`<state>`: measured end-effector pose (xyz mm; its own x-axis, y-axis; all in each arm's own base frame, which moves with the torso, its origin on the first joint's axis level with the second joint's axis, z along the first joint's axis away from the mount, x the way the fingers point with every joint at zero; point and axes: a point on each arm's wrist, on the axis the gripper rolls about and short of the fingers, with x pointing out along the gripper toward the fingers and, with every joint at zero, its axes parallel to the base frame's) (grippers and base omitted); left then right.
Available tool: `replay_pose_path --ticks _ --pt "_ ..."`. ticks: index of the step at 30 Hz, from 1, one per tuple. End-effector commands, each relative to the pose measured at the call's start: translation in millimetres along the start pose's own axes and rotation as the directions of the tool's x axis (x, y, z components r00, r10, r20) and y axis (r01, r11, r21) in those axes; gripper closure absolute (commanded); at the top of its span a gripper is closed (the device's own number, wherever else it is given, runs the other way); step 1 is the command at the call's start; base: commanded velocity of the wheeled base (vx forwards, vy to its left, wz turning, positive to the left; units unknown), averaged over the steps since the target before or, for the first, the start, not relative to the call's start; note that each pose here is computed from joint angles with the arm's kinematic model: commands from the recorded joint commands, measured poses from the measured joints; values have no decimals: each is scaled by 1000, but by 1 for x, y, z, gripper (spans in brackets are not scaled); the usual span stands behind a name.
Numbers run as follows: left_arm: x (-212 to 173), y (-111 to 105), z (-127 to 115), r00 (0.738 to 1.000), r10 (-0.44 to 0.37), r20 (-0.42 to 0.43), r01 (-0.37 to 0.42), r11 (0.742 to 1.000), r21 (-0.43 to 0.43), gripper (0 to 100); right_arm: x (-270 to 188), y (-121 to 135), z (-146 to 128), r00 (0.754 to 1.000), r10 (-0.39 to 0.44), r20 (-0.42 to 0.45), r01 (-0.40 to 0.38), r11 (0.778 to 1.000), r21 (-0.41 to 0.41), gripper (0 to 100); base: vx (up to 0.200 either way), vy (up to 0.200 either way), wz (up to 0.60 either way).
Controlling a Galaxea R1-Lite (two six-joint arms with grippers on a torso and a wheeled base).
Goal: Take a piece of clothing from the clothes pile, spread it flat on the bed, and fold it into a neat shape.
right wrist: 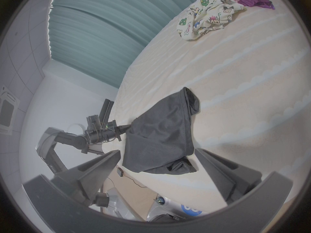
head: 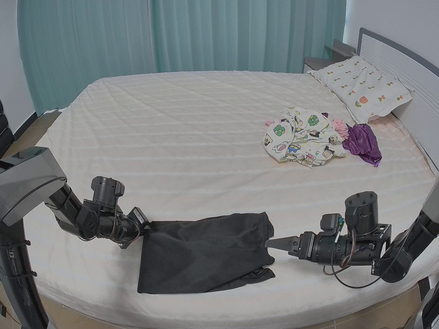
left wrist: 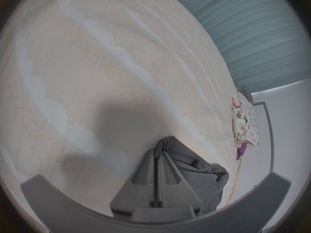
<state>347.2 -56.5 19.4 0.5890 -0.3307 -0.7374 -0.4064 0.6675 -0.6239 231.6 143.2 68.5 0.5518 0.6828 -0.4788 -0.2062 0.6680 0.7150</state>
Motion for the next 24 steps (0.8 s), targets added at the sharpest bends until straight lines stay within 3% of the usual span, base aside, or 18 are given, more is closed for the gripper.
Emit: replay_pose_path --ticks 1,5,12,22,23,24 --pt "1 0 -1 1000 2 -3 -2 1000 1 100 27 -14 -13 997 -45 -67 43 999 -31 0 0 0 0" --pt "1 1 -1 1000 4 -4 -4 1000 -1 100 45 -18 9 999 -37 -6 37 999 -20 0 0 0 0" --pt "0 1 -1 1000 4 -3 -4 1000 -1 100 87 -46 51 988 -102 112 101 995 17 0 0 0 0" --pt "1 0 -1 1000 4 1 -4 1000 1 100 125 -53 64 987 -95 131 94 996 14 0 0 0 0" --pt "1 0 -1 1000 5 0 -5 1000 2 100 127 -53 65 987 -92 134 91 996 12 100 0 0 0" --pt "1 0 -1 1000 4 1 -4 1000 1 100 127 -53 66 986 -92 136 91 996 12 100 0 0 0"
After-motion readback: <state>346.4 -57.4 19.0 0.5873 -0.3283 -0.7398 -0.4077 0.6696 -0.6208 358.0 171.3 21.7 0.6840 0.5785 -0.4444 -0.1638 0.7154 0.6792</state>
